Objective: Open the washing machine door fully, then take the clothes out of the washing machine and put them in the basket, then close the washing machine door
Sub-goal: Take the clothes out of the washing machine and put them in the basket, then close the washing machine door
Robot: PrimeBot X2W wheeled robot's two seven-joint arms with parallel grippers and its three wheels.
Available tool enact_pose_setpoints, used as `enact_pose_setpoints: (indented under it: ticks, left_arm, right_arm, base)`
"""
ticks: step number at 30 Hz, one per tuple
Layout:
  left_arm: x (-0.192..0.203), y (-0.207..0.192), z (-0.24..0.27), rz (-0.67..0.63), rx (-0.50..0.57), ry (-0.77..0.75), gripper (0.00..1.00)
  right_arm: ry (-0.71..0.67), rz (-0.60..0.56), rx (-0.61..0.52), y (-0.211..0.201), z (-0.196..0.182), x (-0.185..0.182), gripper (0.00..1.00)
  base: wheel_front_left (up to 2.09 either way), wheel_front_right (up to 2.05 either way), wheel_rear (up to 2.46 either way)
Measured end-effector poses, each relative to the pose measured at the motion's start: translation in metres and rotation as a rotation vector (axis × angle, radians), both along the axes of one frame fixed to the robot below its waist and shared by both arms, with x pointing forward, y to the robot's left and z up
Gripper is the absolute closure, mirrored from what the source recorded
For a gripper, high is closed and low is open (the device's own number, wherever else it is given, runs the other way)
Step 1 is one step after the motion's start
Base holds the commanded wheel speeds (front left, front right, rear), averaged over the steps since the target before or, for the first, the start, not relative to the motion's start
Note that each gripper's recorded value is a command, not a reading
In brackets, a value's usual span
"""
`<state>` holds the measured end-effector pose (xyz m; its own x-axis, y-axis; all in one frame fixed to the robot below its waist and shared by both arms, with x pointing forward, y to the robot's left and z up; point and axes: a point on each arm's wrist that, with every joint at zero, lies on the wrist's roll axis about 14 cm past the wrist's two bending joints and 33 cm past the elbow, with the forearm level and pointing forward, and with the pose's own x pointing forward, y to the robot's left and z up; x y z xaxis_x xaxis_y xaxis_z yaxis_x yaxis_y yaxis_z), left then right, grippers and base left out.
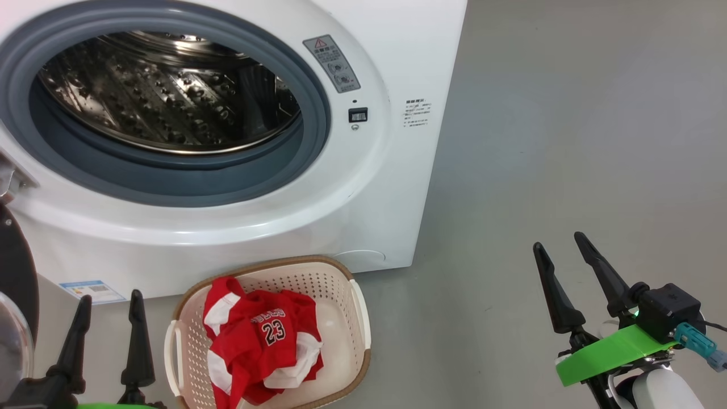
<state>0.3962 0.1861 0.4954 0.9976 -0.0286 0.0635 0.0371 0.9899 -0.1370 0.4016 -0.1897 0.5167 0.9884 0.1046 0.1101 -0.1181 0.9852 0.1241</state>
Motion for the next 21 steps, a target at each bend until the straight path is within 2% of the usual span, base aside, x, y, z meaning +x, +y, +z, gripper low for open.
enact_pose_setpoints:
  ticks: [21]
  left_arm:
    - [0.0001,-0.0022,-0.0008,0.0,-0.009,0.002,0.0]
  right_arm:
    - [0.001,-0.003,0.0,-0.001,-0.0003,-0.0002,0.0]
  base:
    - [0.0,0.0,0.0]
